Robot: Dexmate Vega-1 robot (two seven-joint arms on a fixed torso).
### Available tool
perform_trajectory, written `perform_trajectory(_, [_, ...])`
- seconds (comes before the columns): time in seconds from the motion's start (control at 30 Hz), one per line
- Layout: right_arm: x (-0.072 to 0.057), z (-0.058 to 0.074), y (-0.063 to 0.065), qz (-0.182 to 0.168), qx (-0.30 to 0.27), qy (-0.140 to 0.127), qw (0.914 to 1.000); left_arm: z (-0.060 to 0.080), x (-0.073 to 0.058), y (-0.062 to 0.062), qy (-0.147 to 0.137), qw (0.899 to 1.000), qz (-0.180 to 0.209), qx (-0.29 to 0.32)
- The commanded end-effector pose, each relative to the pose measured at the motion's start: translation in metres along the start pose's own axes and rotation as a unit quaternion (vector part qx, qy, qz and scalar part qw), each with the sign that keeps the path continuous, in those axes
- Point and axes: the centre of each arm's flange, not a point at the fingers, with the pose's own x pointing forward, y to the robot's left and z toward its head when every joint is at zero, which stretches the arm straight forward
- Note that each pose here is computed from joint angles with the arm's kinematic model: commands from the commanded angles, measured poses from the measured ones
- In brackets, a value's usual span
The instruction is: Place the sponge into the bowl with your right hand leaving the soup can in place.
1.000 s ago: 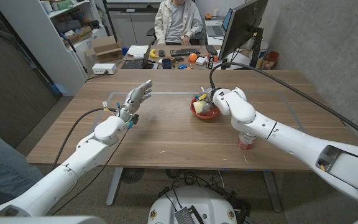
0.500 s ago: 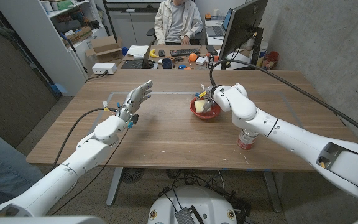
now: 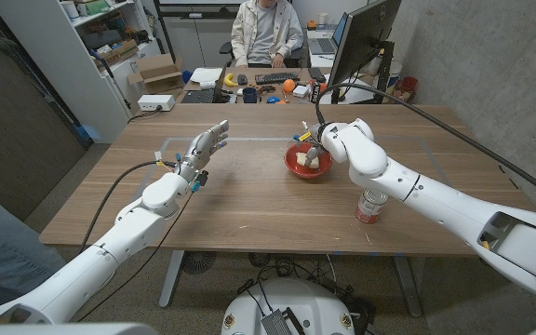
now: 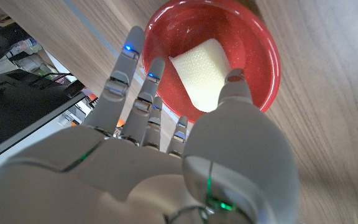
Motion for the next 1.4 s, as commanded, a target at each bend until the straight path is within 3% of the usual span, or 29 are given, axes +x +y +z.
perform_trajectory(0.03, [-0.014, -0.004, -0.01, -0.009, -0.003, 0.003, 0.9999, 0.0, 0.001, -0.001, -0.002, 1.0, -0.001, -0.003])
perform_trajectory(0.47, [-0.029, -0.009, -0.029, -0.031, -0.008, 0.006, 0.9995, 0.002, 0.001, -0.001, -0.005, 1.0, -0.004, -0.002])
perform_trajectory(0.97, [-0.055, -0.023, -0.081, -0.049, -0.005, 0.006, 0.9988, 0.009, 0.0, -0.001, -0.007, 1.0, -0.003, 0.007])
perform_trajectory(1.4, [-0.071, -0.029, -0.1, -0.071, -0.005, 0.011, 0.9974, 0.01, -0.002, -0.002, -0.01, 1.0, -0.004, 0.007])
